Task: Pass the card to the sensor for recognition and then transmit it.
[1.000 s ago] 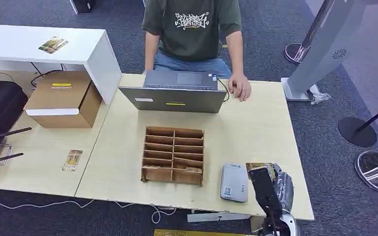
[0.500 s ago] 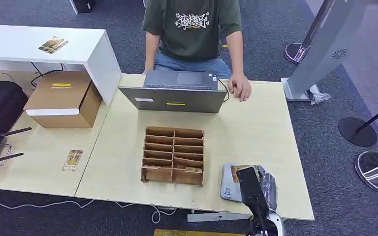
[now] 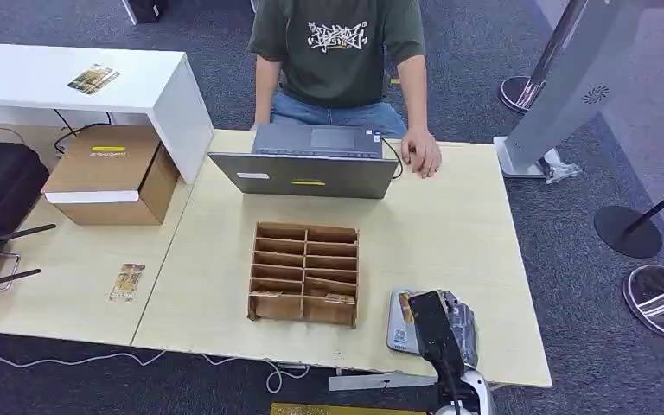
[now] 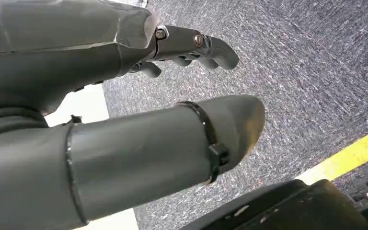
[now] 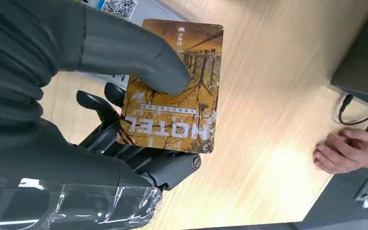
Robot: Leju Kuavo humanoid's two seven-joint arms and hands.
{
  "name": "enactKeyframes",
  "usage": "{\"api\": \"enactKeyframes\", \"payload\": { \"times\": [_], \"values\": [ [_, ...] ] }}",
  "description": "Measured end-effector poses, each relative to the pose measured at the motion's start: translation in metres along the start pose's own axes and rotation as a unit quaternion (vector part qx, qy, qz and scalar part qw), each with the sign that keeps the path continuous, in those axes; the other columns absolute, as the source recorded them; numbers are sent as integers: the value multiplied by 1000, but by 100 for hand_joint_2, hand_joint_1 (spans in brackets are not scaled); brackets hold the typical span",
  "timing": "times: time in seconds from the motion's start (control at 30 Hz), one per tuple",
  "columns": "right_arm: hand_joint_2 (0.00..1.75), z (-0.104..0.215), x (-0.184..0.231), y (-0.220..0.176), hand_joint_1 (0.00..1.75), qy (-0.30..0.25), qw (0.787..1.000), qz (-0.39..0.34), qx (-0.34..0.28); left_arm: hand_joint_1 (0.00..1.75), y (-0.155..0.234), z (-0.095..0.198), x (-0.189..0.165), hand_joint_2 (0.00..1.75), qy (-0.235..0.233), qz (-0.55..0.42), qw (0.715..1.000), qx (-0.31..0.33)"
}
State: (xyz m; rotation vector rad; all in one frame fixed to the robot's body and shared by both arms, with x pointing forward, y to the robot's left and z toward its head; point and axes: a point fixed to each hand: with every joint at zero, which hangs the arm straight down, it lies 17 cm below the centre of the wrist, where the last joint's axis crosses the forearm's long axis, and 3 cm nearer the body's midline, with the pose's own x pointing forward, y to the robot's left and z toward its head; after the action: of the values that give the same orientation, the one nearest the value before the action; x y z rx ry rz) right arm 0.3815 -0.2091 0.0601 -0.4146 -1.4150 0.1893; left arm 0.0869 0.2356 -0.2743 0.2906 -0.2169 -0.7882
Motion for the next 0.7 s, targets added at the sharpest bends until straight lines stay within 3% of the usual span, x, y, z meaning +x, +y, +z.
{"api": "enactKeyframes", "payload": {
  "times": [0.7],
  "values": [
    [175,-36,-61,-56,175,40,998,24,-40,0,2,0,1,0,-4,5,1000,5]
  ]
}}
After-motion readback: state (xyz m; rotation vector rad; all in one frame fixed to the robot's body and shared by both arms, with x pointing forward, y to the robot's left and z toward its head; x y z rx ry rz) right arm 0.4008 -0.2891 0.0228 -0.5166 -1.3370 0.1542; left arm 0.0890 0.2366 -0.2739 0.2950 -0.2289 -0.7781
